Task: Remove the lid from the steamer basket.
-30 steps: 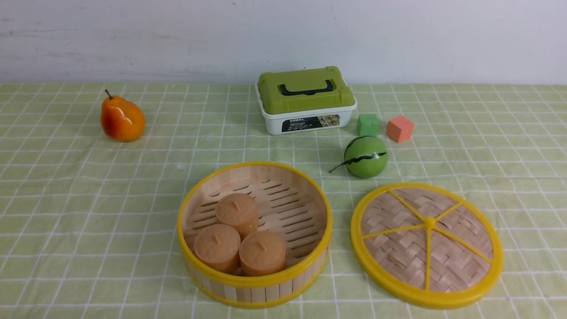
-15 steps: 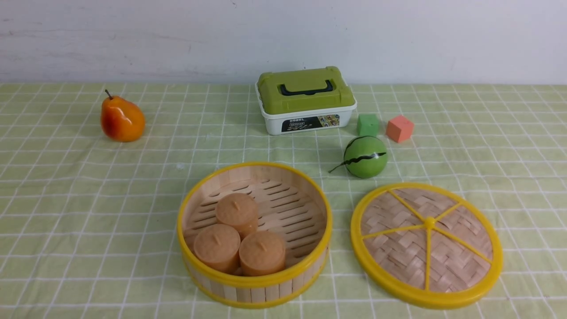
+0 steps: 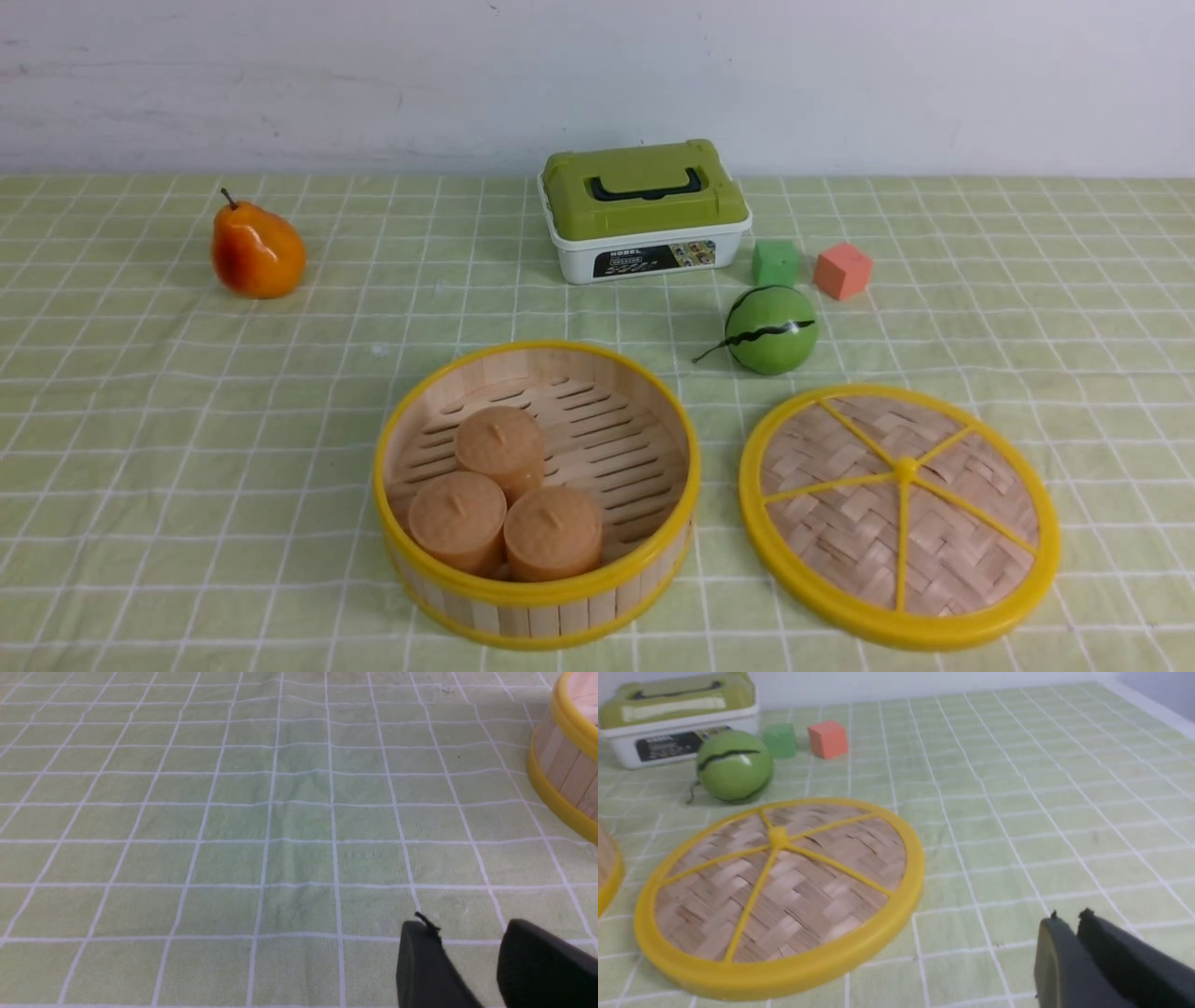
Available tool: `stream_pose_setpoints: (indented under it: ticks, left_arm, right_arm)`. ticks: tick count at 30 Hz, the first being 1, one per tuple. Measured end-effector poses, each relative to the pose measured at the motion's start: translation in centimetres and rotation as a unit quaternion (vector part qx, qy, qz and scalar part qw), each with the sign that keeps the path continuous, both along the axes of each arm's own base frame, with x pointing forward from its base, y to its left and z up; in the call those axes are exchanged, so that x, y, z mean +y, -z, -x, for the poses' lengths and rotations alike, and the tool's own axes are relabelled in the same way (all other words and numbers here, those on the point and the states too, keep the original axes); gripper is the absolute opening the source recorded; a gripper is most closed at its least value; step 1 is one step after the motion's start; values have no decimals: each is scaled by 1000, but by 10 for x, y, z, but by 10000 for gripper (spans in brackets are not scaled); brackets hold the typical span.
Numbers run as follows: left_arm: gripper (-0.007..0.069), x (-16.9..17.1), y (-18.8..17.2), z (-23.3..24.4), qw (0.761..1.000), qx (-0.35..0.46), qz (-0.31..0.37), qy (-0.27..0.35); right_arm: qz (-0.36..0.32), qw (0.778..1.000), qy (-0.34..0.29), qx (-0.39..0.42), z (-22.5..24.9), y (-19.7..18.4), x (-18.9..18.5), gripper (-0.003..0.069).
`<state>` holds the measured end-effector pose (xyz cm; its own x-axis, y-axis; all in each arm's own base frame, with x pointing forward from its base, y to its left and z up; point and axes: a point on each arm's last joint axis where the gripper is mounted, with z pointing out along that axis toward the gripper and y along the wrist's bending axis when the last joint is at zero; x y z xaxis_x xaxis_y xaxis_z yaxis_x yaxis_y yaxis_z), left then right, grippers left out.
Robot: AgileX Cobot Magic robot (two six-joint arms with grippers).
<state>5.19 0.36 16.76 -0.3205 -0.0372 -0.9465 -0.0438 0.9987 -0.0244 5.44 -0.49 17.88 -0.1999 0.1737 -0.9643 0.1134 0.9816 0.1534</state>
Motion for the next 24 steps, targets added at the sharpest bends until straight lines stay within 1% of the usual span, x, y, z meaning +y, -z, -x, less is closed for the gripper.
stream_pose_setpoints:
  ticks: [3,8,13,24]
  left_arm:
    - [239,0,0,0,1000,0,0,0]
    - [239,0,0,0,1000,0,0,0]
    - [239,0,0,0,1000,0,0,0]
    - [239,0,0,0,1000,0,0,0]
  right_arm:
    - [-8,1000,-2,9,0,2,0,34]
    - [-12,999,-32,27,1,5,3,43]
    - [-10,999,-33,42,2,6,3,47]
    - [-6,998,-35,44,2,6,3,59]
